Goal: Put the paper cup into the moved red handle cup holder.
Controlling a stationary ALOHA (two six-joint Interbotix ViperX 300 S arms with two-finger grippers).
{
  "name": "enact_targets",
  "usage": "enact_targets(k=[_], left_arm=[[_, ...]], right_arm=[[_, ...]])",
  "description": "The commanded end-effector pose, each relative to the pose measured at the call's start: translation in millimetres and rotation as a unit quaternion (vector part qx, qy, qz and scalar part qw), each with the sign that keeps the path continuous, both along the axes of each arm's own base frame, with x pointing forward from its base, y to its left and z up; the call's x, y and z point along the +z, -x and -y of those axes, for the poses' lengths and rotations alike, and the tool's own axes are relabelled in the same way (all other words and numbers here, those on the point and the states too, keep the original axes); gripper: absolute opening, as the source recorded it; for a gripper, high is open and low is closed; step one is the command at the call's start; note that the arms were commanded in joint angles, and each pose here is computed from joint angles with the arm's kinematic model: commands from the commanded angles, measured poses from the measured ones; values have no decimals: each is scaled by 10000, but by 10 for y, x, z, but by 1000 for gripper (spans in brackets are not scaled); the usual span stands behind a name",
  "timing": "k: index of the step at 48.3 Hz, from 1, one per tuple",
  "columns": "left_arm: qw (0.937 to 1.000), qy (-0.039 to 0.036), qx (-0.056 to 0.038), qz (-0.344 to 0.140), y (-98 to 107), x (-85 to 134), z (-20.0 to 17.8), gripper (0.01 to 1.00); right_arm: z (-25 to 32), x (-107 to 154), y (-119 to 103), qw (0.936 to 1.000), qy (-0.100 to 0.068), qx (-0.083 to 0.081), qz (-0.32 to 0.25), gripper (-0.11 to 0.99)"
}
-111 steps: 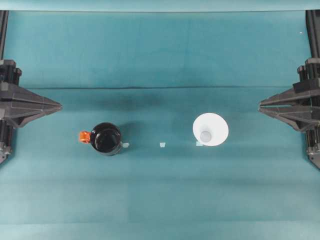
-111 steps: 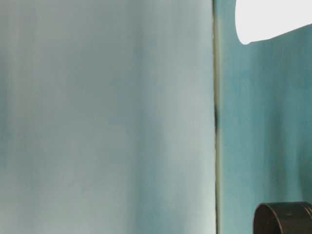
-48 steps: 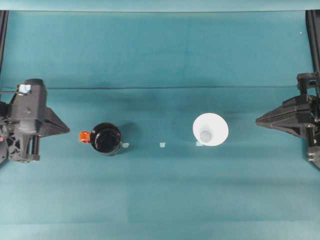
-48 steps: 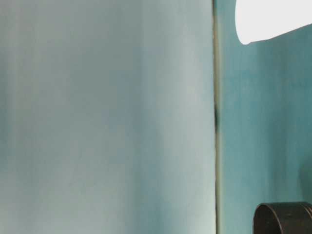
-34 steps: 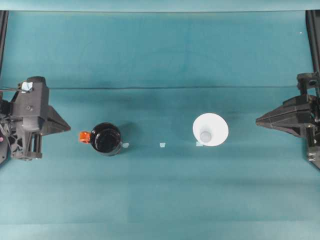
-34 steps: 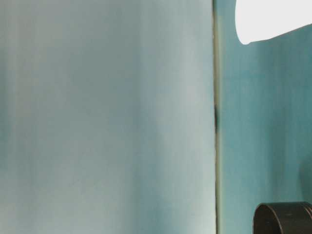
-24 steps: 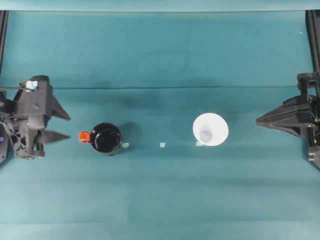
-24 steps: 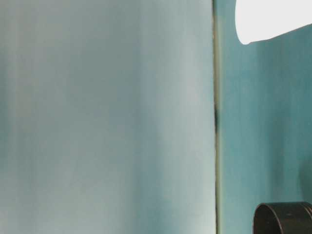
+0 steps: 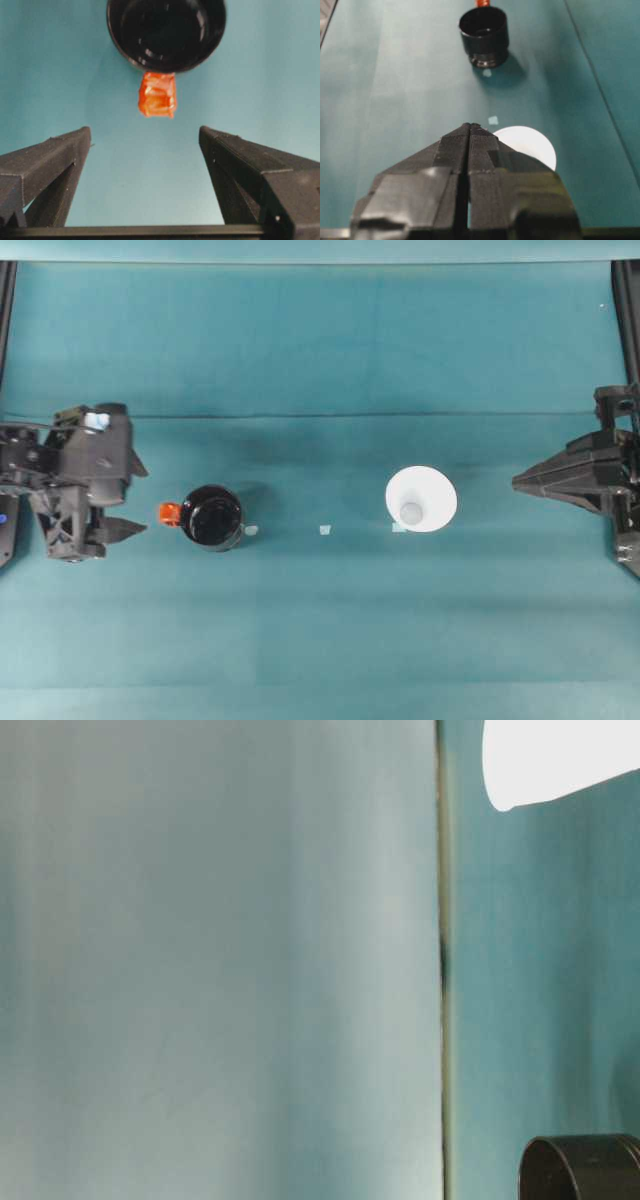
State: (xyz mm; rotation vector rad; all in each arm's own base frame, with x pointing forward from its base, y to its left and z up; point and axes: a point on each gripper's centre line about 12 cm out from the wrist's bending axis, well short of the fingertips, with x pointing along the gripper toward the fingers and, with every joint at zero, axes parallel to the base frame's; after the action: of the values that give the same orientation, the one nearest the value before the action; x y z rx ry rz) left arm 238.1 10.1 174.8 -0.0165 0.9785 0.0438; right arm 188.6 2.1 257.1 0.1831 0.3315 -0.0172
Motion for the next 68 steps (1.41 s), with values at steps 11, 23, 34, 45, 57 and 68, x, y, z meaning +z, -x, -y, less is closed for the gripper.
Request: enact_targets(k=[11, 23, 34, 45, 57, 68], left_arm=[[10000, -41, -37, -2, -268, -169, -26, 974], [9993, -73, -110, -342, -396, -362, -36, 974], [9984, -68, -126, -549, -422, -508, -36, 974], [9984, -67, -119, -557, -424, -516, -41, 969], [9984, -65, -119, -541, -429, -507, -37, 949], [9983, -82, -223, -526, -445, -499, 10, 549]], right_arm=[[-1, 79, -27, 10000, -52, -13, 53, -110], [-1, 79, -27, 10000, -52, -13, 53, -110], [-1, 76, -24, 10000, -60, -14, 53, -110], [-1, 73, -26, 10000, -52, -13, 45, -110], [-2, 62, -19, 10000, -52, -12, -8, -110], [-2, 60, -19, 10000, -52, -11, -16, -110]])
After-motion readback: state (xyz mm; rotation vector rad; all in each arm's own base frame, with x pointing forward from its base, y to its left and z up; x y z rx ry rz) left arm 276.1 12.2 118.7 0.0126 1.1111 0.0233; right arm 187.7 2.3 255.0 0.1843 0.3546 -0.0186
